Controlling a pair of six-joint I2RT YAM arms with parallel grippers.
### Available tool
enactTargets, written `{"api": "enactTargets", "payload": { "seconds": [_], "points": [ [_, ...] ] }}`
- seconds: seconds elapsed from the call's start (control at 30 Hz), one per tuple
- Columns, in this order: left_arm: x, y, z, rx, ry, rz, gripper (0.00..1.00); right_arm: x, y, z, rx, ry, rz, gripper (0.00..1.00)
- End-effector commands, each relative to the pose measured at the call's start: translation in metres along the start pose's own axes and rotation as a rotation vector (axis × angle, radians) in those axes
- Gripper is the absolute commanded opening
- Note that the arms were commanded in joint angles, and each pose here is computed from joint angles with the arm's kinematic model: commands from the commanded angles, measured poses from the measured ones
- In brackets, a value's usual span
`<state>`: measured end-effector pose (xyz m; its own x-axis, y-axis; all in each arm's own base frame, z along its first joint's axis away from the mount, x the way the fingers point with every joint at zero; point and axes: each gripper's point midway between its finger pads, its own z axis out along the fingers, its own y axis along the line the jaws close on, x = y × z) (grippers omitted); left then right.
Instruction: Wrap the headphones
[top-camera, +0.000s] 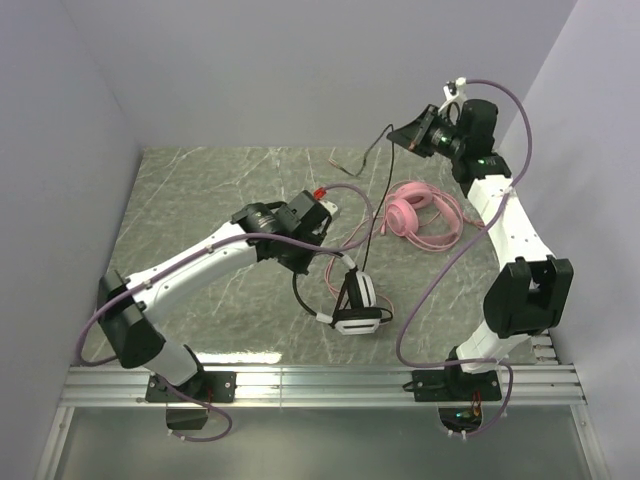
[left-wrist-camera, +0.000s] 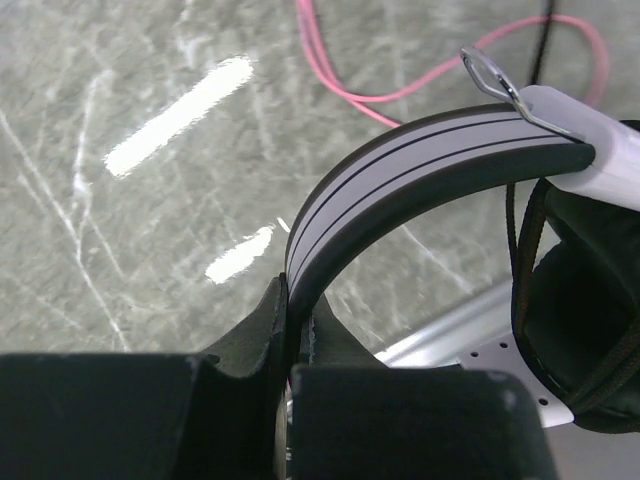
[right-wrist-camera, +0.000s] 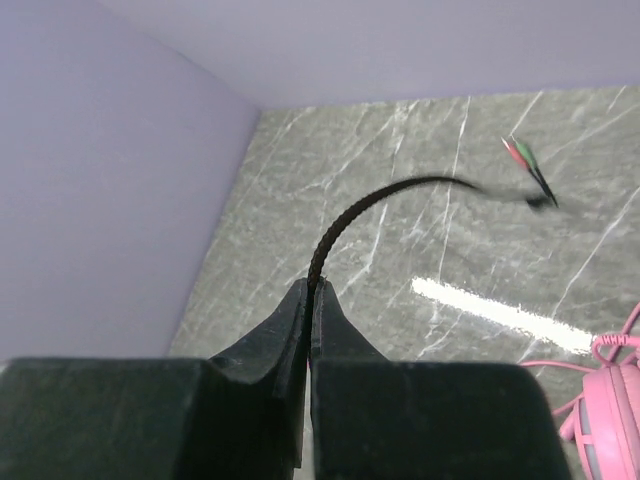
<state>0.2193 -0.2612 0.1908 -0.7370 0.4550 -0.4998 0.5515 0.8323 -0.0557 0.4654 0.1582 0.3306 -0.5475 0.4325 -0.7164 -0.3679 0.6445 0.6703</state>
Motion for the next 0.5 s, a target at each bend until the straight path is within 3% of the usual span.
{"api": "enactTargets", "payload": {
  "seconds": [0.0, 0.2, 0.47],
  "points": [
    [-0.017, 0.001, 0.006, -0.034, -0.043, -0.044, 0.0, -0.012, 0.024, -0.016, -0.045, 0.01, 0.004, 0.0],
    [-0.019, 0.005, 0.022, -0.095, -0.015, -0.06, 0.0, -0.021, 0.04, -0.03, -0.093, -0.019, 0.007, 0.0],
    [-0.028, -0.02, 0.013, 0.014, -0.067, -0.004, 0.0, -0.025, 0.036, -0.03, -0.09, -0.017, 0.027, 0.0]
  ]
}}
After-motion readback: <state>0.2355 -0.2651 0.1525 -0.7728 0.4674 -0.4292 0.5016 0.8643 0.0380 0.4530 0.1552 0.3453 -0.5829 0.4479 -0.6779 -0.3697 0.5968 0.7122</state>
